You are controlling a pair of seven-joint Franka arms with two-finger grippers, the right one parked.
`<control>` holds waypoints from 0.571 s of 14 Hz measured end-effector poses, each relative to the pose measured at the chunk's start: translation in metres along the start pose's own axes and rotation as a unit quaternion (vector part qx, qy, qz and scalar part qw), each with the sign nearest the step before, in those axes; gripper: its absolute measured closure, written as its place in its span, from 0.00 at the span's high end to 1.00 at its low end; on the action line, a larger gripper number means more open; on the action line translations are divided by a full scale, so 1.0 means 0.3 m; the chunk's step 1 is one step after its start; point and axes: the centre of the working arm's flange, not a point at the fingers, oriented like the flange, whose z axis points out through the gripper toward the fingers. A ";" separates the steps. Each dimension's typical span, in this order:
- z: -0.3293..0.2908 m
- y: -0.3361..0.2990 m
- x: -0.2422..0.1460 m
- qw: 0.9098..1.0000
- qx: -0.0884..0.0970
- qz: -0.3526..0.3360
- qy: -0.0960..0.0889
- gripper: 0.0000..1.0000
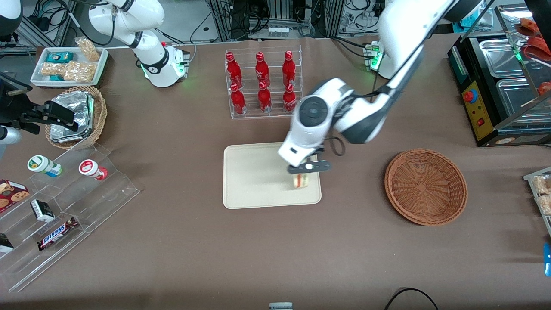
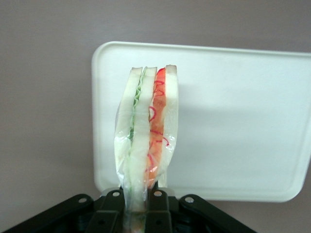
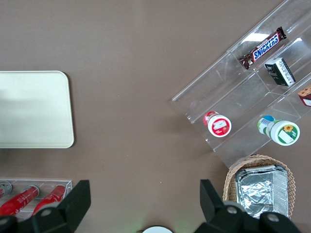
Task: Place sandwich from basket to tray
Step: 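Lift the sandwich and carry it over the white tray, then lower the sandwich onto the tray and open the left gripper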
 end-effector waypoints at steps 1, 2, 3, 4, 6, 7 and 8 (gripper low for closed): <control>0.027 0.058 -0.022 1.000 -0.004 -0.010 0.011 0.14; 0.056 0.114 -0.047 1.000 -0.012 -0.015 0.019 0.14; 0.089 0.162 -0.073 0.999 -0.018 -0.016 0.025 0.14; 0.126 0.201 -0.097 0.999 -0.024 -0.015 0.026 0.14; 0.209 0.251 -0.139 0.999 -0.029 -0.003 0.023 0.14; 0.249 0.266 -0.158 0.999 -0.026 0.004 0.022 0.14; 0.285 0.277 -0.173 1.000 -0.022 0.010 0.021 0.14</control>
